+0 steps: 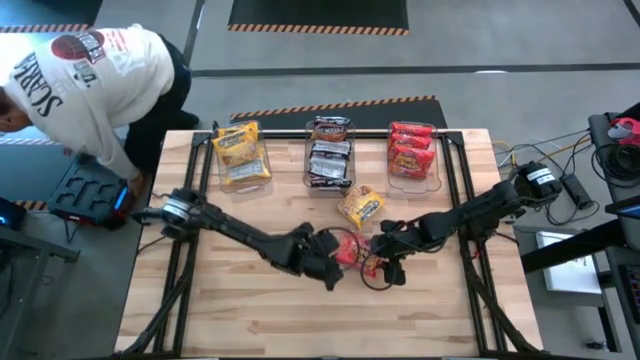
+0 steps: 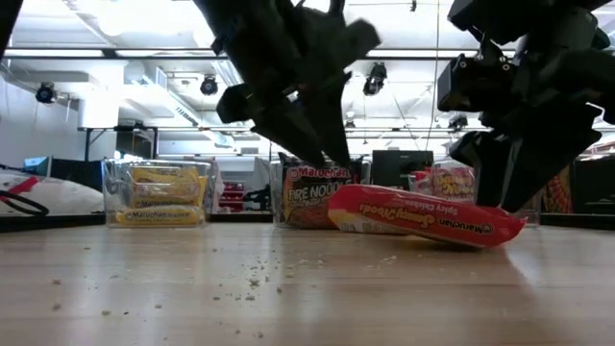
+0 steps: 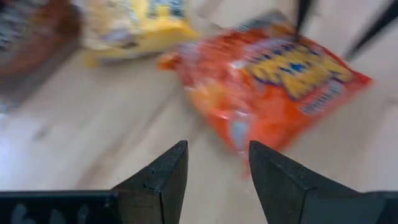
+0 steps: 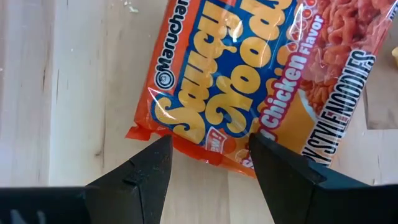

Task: Sort Maruchan noodles
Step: Put the orange instant noodle pack into the right transparent bin

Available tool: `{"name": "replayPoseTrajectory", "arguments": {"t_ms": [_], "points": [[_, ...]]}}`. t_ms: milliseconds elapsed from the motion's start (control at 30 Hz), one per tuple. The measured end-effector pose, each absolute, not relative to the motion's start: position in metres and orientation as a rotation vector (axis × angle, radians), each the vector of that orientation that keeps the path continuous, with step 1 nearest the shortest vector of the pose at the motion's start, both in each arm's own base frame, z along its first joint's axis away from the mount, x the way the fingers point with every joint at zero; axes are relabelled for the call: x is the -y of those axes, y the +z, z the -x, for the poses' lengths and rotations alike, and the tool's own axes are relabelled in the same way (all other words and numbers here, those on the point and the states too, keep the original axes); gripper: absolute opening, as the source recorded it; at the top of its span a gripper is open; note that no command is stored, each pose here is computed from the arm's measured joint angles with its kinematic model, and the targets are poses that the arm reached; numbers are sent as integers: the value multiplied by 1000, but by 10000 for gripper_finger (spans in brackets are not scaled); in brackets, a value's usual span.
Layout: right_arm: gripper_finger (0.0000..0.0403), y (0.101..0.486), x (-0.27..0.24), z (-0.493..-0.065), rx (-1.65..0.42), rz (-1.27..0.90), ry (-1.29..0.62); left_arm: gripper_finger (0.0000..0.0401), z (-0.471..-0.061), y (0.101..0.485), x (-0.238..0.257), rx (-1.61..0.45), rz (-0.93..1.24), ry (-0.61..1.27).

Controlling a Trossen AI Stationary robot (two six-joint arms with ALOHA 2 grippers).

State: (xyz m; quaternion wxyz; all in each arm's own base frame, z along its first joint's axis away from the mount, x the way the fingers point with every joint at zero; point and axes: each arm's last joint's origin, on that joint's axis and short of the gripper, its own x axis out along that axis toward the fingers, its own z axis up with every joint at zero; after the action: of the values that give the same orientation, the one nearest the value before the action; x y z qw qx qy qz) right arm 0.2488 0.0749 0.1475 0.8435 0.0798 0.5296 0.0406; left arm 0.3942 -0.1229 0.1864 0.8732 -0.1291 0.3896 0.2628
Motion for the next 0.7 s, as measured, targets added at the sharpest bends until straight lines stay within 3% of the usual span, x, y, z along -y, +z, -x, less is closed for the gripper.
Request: {"name": "replayPoseTrajectory", "arguments": {"t_ms": [167,433,700], "points": [[207,147,-75,-248,-1128,-172,82,152,-394,194,110,-851,303,526],[207,140,-73,-241,-1189,-150,74,152,-373,167,95,-969,452,546],[207,133,-71,-236,-1180,-146,76,153,-352,169,85,-586,711,312]]}}
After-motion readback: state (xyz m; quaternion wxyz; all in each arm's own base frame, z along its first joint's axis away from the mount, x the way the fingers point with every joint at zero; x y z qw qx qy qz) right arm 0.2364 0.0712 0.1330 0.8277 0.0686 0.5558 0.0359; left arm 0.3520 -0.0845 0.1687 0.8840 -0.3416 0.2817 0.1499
